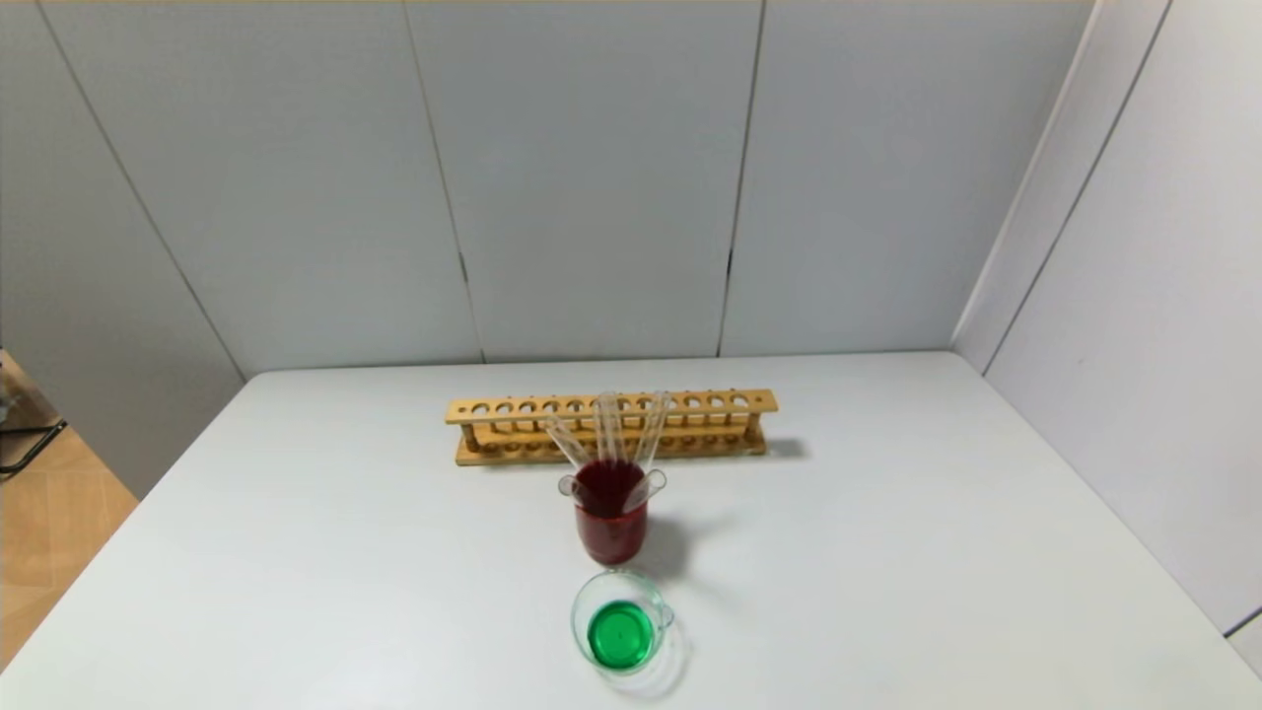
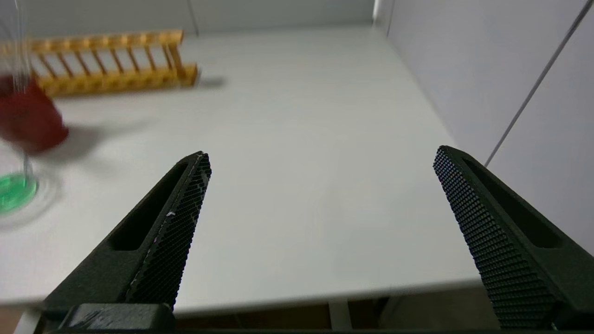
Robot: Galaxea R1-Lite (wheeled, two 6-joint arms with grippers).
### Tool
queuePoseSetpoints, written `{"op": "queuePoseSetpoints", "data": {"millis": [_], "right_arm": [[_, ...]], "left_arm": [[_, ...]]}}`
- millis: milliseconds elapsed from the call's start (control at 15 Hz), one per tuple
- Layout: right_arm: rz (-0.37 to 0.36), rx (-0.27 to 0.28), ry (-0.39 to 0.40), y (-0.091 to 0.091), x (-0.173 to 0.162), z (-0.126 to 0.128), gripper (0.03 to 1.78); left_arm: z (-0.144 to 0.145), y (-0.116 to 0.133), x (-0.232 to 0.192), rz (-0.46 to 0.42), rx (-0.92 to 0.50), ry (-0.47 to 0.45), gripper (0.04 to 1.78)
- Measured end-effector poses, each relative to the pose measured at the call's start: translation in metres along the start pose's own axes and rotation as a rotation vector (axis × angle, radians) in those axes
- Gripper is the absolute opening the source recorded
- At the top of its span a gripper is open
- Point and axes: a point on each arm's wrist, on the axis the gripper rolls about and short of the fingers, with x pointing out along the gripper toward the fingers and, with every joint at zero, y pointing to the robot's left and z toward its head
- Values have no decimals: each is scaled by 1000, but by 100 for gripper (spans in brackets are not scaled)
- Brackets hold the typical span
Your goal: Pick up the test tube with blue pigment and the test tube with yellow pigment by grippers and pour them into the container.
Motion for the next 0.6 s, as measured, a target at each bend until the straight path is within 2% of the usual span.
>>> {"op": "queuePoseSetpoints", "data": {"millis": [67,133,333,600], "right_arm": [[4,-3,35,0,-1,-2,175],[6,-2,37,0,-1,-2,175],[14,-2,-8,0,0,1,175],[13,-10,-9,0,0,1,175]], "left_arm": [[0,0,0,0,0,0,175],[0,0,0,-1,0,0,175],[0,0,0,0,0,0,175],[0,0,0,0,0,0,175]]}}
